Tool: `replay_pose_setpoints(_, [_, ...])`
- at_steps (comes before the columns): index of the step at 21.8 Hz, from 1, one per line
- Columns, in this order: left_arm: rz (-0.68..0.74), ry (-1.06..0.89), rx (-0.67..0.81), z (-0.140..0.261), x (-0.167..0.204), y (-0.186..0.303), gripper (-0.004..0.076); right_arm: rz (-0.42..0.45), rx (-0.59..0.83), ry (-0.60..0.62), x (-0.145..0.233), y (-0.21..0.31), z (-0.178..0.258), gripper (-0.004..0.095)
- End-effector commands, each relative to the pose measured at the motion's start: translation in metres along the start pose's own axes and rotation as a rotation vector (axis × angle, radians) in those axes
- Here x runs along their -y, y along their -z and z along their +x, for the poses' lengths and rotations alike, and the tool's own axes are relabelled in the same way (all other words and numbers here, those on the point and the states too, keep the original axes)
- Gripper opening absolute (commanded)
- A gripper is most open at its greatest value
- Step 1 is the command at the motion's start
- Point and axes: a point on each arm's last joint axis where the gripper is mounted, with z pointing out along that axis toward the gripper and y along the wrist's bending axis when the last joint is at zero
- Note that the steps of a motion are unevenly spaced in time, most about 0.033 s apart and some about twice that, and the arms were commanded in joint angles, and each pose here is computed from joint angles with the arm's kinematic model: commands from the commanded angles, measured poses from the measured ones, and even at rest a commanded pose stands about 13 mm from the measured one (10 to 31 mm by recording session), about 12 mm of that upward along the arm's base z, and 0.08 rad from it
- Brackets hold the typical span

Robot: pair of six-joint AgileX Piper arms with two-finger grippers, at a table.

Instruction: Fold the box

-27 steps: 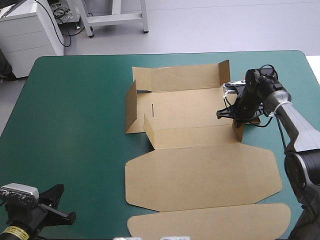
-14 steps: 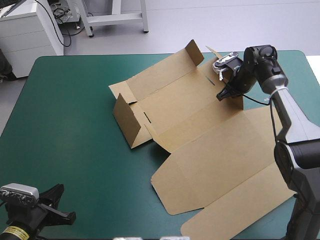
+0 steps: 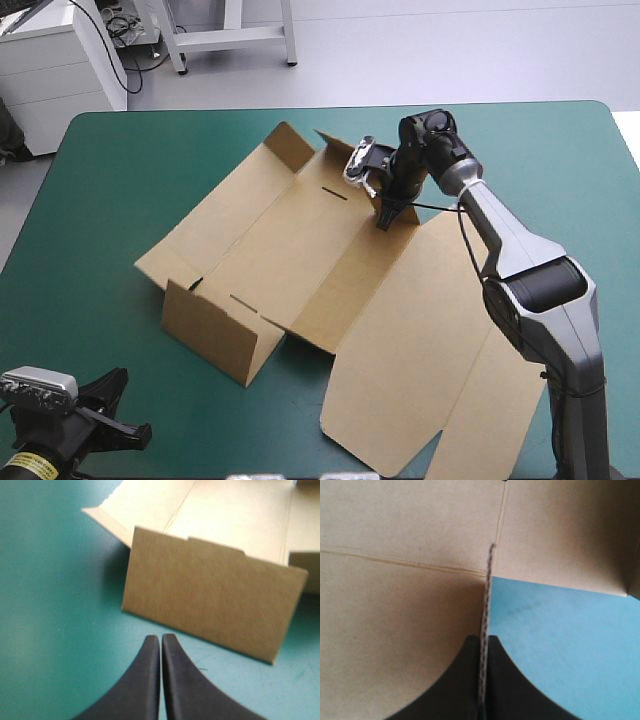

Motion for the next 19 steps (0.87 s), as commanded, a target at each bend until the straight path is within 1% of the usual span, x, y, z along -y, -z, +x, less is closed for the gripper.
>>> replay_pose_setpoints(1, [0.011, -0.001, 0.082, -0.013, 0.002, 0.004, -0.0008, 0.005, 0.112, 0.126, -0.015, 0.037, -0.021, -0.0020])
replay_pose_setpoints(5, [0.011, -0.001, 0.082, -0.013, 0.002, 0.004, -0.0008, -0.048, 0.173, 0.227, -0.037, 0.036, -0.042, -0.0020])
replay_pose_setpoints(7, [0.011, -0.001, 0.082, -0.013, 0.002, 0.004, -0.0008, -0.053, 0.173, 0.259, -0.048, 0.036, -0.050, -0.0021])
replay_pose_setpoints(11, [0.011, -0.001, 0.082, -0.013, 0.002, 0.004, -0.0008, -0.025, 0.132, 0.308, -0.054, 0.030, -0.055, -0.0020])
replay_pose_setpoints(12, [0.011, -0.001, 0.082, -0.013, 0.002, 0.004, -0.0008, 0.003, 0.117, 0.320, -0.053, 0.026, -0.056, -0.0020])
replay_pose_setpoints(14, [0.011, -0.001, 0.082, -0.013, 0.002, 0.004, -0.0008, -0.005, 0.105, 0.342, -0.053, 0.022, -0.055, 0.0024])
replay_pose_setpoints(16, [0.011, -0.001, 0.082, -0.013, 0.002, 0.004, -0.0008, -0.006, 0.105, 0.340, -0.053, 0.022, -0.055, 0.0189])
replay_pose_setpoints(17, [0.011, -0.001, 0.082, -0.013, 0.002, 0.004, -0.0008, -0.001, 0.109, 0.341, -0.052, 0.022, -0.056, 0.0315])
replay_pose_setpoints(19, [0.011, -0.001, 0.082, -0.013, 0.002, 0.004, -0.0008, 0.001, 0.110, 0.337, -0.052, 0.022, -0.056, 0.0462])
